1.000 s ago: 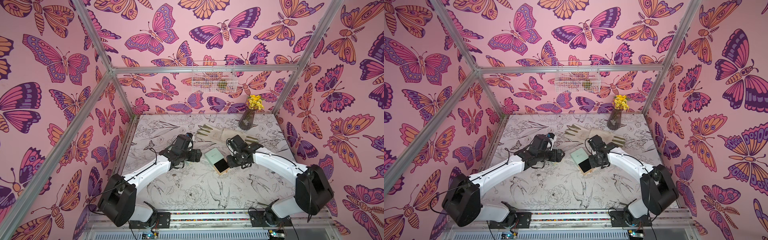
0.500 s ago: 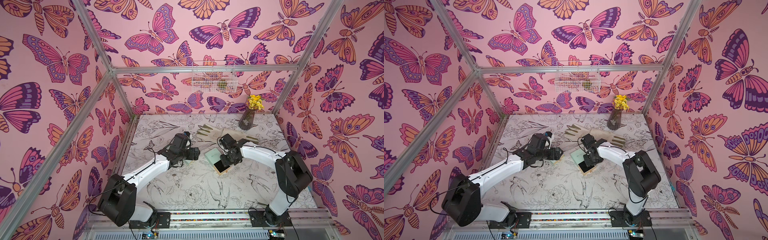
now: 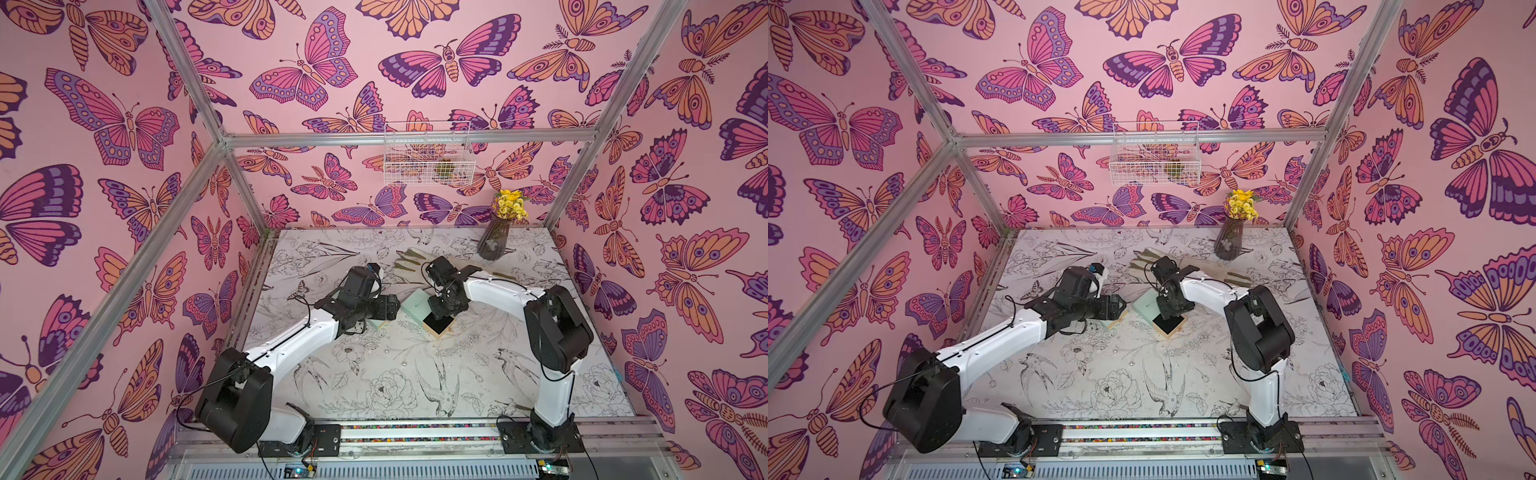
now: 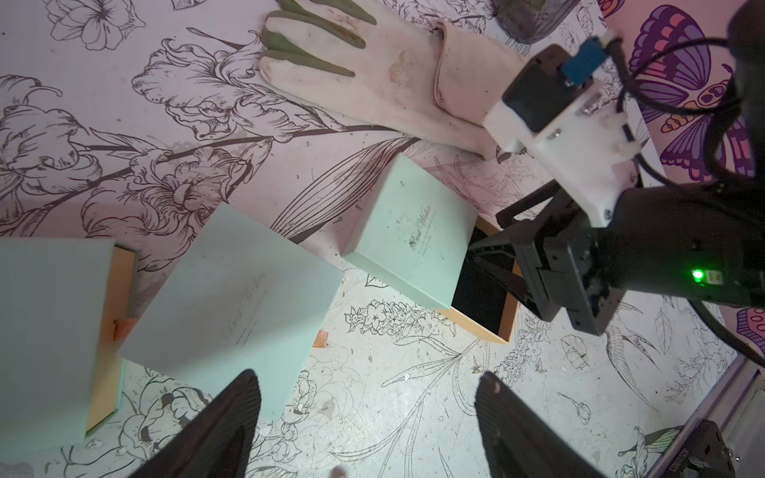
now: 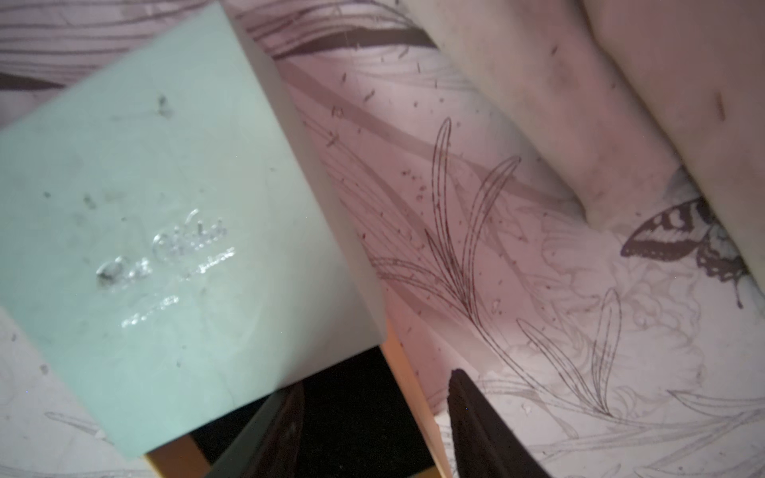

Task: Place the earrings into the drawer-style jewelry box
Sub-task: Move the jewelry box to the center of the board, then pick up the earring from the center of the board.

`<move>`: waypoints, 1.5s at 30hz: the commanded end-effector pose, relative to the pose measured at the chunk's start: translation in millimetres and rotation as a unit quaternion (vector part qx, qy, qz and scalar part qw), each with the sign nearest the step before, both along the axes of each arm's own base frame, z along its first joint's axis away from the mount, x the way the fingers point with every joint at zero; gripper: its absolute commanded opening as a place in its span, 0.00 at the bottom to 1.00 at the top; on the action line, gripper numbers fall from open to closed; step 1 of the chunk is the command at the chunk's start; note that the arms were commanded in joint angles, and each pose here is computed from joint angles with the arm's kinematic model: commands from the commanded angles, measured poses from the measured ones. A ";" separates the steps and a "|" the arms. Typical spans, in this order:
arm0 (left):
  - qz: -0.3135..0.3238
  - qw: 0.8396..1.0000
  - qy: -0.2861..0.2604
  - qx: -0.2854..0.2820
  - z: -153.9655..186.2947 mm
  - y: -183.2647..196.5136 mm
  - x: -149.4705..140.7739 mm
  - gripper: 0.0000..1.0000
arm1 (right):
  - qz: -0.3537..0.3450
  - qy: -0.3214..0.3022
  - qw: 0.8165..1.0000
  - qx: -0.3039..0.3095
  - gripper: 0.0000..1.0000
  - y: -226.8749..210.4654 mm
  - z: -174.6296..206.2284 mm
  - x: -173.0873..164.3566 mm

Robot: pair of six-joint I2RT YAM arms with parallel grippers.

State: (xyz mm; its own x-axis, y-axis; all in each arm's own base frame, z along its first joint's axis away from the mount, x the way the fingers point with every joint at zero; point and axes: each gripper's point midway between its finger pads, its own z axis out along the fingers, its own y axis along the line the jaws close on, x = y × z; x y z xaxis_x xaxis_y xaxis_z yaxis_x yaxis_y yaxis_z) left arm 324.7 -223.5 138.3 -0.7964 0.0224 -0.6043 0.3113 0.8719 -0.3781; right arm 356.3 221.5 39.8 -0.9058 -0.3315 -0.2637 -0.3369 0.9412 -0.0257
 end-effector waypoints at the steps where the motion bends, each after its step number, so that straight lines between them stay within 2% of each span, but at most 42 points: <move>1: 0.003 1.000 0.013 0.007 -6.8 8.1 -7.0 0.83 | 0.011 0.000 1.000 -0.003 0.59 8.1 1.3 5.6; 5: 0.009 1.000 0.016 0.008 -8.3 11.9 -6.9 0.83 | 0.011 -0.012 1.000 0.008 0.59 12.4 14.3 10.6; 10: 0.002 1.000 0.010 0.011 -7.1 12.3 -7.0 0.84 | 0.011 -0.049 0.997 0.050 0.60 10.5 48.4 -0.6; 13: -0.014 1.000 0.003 0.019 -6.2 5.3 -11.5 0.85 | 0.017 -0.066 0.994 0.081 0.58 2.5 66.1 -22.7; 15: -0.032 0.999 -0.002 0.022 -5.1 -5.0 -20.1 0.85 | 0.031 -0.054 0.993 0.100 0.56 -1.1 69.1 -43.5; 20: -0.074 0.997 0.012 -0.001 -11.9 -35.7 -53.2 0.84 | 0.063 0.025 0.988 0.140 0.47 -5.4 58.3 -101.9; 25: -0.089 0.995 0.021 -0.026 -20.7 -59.4 -81.1 0.82 | 0.094 0.061 0.986 0.127 0.37 -5.1 44.0 -129.9; 33: -0.069 0.997 0.023 -0.041 -31.8 -56.5 -87.5 0.81 | 0.131 0.076 0.984 0.091 0.25 14.7 23.3 -134.4; 39: -0.058 0.998 0.022 -0.032 -36.0 -52.7 -84.6 0.80 | 0.137 0.082 0.986 0.057 0.24 15.5 11.4 -134.3; 45: -0.052 0.998 0.024 -0.032 -38.7 -51.7 -83.1 0.79 | 0.126 0.078 0.988 0.034 0.28 12.5 6.3 -126.3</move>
